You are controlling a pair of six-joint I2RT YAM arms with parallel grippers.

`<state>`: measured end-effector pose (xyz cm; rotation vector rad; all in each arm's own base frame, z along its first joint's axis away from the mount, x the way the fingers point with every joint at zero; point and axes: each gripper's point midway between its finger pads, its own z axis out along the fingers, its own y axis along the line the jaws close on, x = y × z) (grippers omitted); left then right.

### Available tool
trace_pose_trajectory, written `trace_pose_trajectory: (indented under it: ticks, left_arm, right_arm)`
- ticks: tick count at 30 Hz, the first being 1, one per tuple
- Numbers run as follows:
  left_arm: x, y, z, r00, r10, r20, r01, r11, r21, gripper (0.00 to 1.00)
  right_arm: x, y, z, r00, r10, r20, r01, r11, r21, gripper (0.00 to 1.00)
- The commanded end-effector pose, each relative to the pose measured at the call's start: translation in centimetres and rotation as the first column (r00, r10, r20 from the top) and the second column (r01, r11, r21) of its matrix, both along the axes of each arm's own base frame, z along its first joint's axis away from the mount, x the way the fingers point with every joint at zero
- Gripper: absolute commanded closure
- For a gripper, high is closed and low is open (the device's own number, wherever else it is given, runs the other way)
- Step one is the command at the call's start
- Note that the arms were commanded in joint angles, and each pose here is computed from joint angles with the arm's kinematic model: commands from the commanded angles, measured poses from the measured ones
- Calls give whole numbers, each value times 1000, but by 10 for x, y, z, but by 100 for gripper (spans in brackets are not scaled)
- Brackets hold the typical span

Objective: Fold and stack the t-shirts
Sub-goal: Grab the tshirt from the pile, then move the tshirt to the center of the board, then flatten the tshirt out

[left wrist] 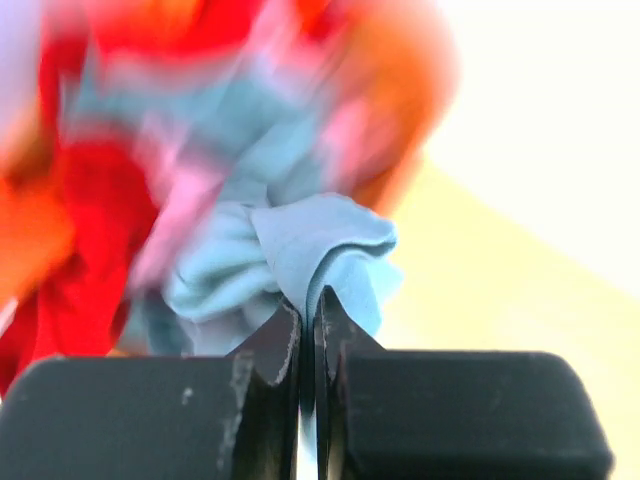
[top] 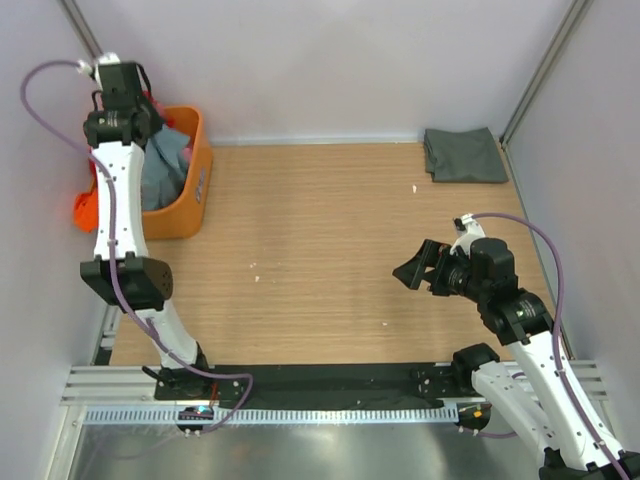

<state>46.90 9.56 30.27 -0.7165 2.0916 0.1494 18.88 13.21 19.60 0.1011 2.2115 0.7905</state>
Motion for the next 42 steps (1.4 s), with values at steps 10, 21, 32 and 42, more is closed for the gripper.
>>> trace_pose_trajectory:
  ticks: [10, 21, 32, 42]
  left_arm:
    - [-153, -137, 356, 322, -292, 900, 458, 881, 122, 100]
    - [-125, -305, 151, 468, -689, 554, 865, 484, -129, 82]
    - [-139, -342, 50, 604, -782, 154, 795, 606, -41, 0]
    - [-195, -217, 4, 771, -631, 83, 626, 775, 79, 0]
  right_arm:
    - [8, -1, 1, 1000, -23, 6, 23, 1000, -10, 4]
    - [19, -28, 45, 968, -196, 155, 197, 980, 6, 1]
    - [12, -9, 48, 996, -68, 57, 69, 997, -16, 0]
    - [14, 93, 8, 986, 154, -70, -157, 986, -47, 0]
